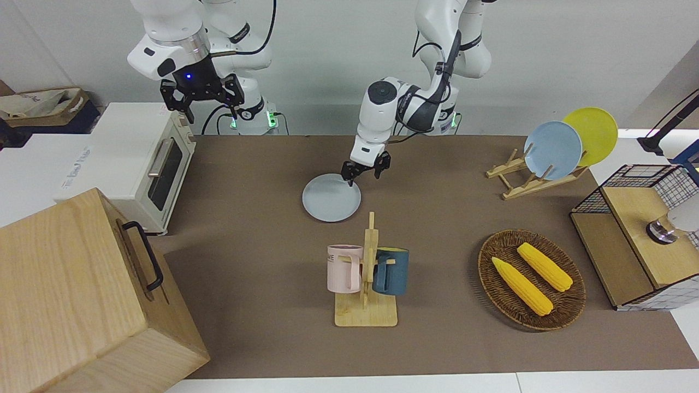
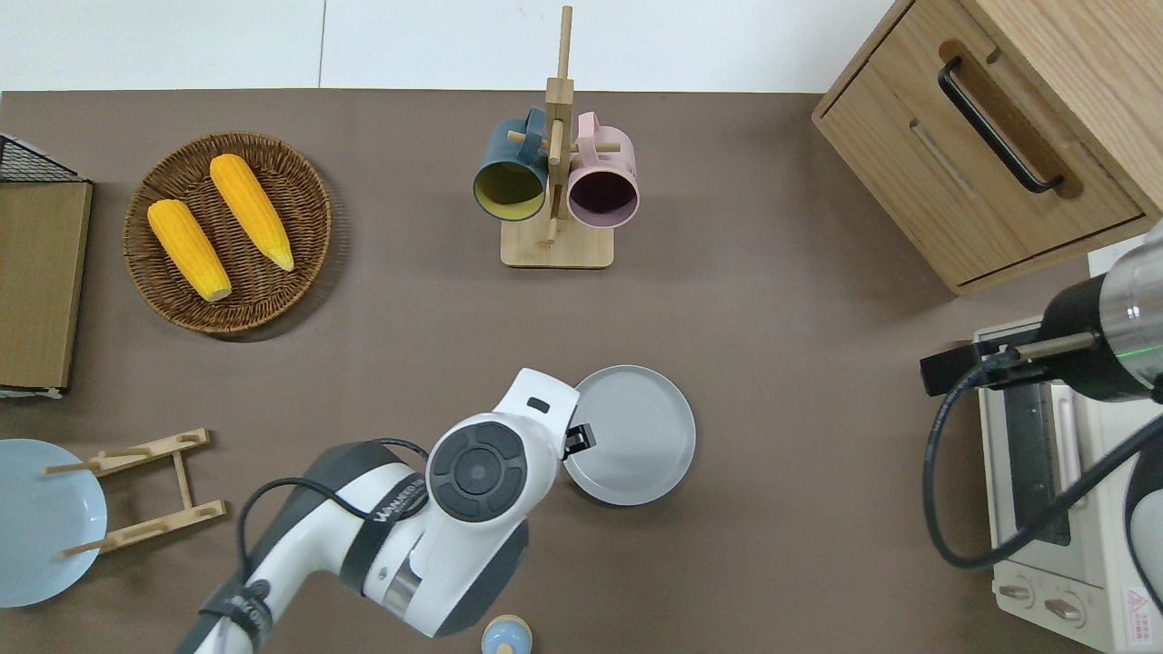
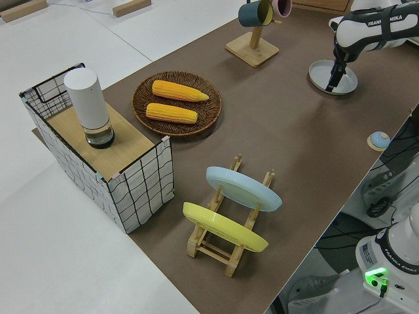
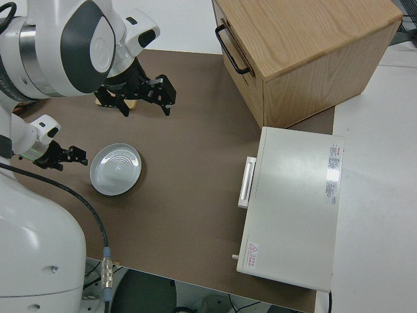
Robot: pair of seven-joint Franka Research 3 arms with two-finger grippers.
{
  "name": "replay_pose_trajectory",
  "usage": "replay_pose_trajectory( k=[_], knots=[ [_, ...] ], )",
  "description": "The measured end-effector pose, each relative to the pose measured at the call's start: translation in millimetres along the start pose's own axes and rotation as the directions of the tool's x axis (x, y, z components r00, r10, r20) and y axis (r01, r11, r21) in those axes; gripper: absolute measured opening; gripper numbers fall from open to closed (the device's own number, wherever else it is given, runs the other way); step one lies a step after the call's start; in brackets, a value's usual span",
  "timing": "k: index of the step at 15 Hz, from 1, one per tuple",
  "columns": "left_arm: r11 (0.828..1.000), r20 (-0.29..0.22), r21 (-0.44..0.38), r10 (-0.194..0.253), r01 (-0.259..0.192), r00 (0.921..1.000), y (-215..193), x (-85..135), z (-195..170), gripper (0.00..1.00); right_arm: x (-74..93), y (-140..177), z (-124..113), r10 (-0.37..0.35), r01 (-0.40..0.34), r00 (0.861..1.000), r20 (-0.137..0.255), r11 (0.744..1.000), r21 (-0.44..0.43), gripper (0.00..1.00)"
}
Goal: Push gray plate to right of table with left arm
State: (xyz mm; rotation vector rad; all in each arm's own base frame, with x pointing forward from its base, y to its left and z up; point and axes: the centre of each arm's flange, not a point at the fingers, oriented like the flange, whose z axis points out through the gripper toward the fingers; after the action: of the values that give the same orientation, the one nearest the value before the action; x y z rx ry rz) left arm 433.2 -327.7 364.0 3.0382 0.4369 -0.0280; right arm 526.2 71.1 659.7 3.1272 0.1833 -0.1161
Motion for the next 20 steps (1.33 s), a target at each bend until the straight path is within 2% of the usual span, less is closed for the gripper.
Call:
replay_pose_trajectory(
  k=[2,4,8,12,15,16,20],
  knots=[
    [0.998,0.013,0.021,0.065,-0.065,0.9978,-26.2,18.4,-30.4,1.00,0.0,0.0,0.0,0.000,0.000,1.000,0.000,1.000,0.000,0.99],
    [0.992,0.035,0.039,0.120,-0.122,0.9921,-54.0,37.1,-60.7,1.00,0.0,0.0,0.0,0.000,0.000,1.000,0.000,1.000,0.000,0.99],
    [0.979,0.099,0.059,0.188,-0.195,0.9771,-99.4,77.1,-126.4,1.00,0.0,0.0,0.0,0.000,0.000,1.000,0.000,1.000,0.000,0.99],
    [0.972,0.145,0.058,0.216,-0.226,0.9657,-132.8,101.1,-175.0,1.00,0.0,0.0,0.0,0.000,0.000,1.000,0.000,1.000,0.000,0.99],
    [0.963,0.148,0.042,0.256,-0.264,0.9554,-150.4,112.7,-202.0,1.00,0.0,0.0,0.0,0.000,0.000,1.000,0.000,1.000,0.000,0.99],
    [0.962,0.140,0.035,0.265,-0.273,0.9540,-156.1,117.0,-210.9,1.00,0.0,0.0,0.0,0.000,0.000,1.000,0.000,1.000,0.000,0.99],
    [0.961,0.094,0.034,0.271,-0.275,0.9581,-176.9,133.3,-248.0,1.00,0.0,0.0,0.0,0.000,0.000,1.000,0.000,1.000,0.000,0.99]
  ],
)
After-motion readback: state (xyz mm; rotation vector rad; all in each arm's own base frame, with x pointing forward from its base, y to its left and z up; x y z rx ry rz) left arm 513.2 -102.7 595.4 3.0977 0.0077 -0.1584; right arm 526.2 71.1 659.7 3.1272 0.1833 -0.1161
